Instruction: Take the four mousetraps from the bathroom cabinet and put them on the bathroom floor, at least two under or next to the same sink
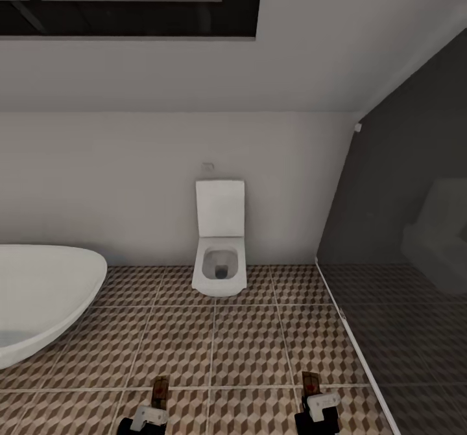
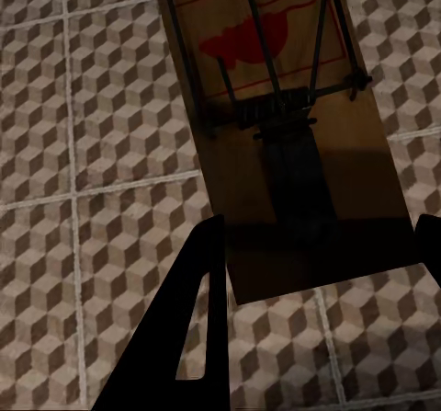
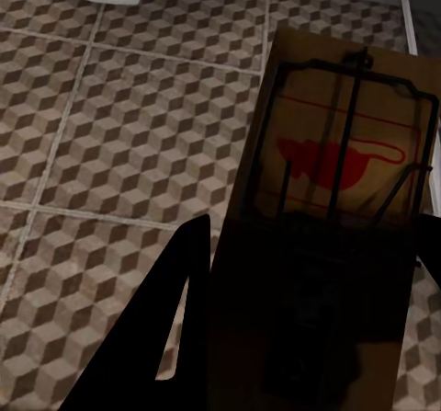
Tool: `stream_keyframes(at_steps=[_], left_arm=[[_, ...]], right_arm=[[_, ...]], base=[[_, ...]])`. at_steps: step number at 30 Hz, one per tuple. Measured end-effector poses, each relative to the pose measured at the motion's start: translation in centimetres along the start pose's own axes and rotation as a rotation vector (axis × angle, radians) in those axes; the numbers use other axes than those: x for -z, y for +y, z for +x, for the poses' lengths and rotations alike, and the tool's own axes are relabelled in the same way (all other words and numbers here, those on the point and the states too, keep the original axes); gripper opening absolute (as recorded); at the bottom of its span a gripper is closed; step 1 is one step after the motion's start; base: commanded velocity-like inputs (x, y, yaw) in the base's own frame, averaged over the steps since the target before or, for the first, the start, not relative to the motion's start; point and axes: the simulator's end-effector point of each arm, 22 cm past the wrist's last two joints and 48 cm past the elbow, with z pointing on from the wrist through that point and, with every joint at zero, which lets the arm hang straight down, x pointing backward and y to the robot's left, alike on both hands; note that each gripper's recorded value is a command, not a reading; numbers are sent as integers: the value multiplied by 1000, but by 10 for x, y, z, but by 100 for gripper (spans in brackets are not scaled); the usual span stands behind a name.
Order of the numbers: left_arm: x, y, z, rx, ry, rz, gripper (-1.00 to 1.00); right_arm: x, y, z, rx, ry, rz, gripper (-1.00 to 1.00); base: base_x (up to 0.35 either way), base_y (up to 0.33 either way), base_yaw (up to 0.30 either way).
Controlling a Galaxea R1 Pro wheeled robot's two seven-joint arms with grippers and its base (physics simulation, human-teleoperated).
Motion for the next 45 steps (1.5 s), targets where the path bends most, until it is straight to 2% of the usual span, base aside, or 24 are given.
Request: stream_keyframes(at_steps=[2,4,6,9,12,15,18,20,23,24,27,31,38,41,45], left_arm=[[0,3,7,16,33,-18,-100],[-1,8,22,41,118,-45,-100],[-6,14,22,58,192,-59,-100],[-19,21,-19,68,228,-55,-100],[-22,22,-52,67,262,-41,-100],[-19,27,-82,68,319,-44,-100],[-20,54,-131,85,317,-128,-100],[-20,72,-158,100,302,-172,-100],[-19,95,-187,104,289,-208,-100],[-16,109,-207,101,296,-224,-100],[-11,127,-223,102,314,-243,-100],[-13,135,-212,109,337,-253,-100],[-18,131,-235,119,248,-228,-100],[-18,130,-242,119,232,-224,-100],[-15,122,-269,118,174,-210,-100]], right_arm=[[0,0,0,0,2,1,-100],[-1,-2,-3,0,1,7,-100],[-3,-5,-2,3,23,23,-100],[-7,-10,-6,15,78,47,-100],[-15,-13,-35,19,76,57,-100],[-30,-21,-90,23,57,74,-100],[-53,-32,-157,33,64,94,-100],[-65,-32,-202,36,73,97,-100],[-78,-32,-256,47,81,110,-100],[-83,-38,-286,52,82,130,-100],[-87,-49,-326,61,77,157,-100],[-88,-40,-345,59,75,150,-100],[-88,-35,-349,57,70,142,-100],[-88,-36,-349,57,69,142,-100],[-88,-37,-353,54,55,142,-100]], base=[[0,0,0],[0,0,0],[0,0,0],[0,0,0],[0,0,0],[0,0,0],[0,0,0],[0,0,0],[0,0,0],[0,0,0],[0,0,0],[0,0,0],[0,0,0],[0,0,0],[0,0,0]])
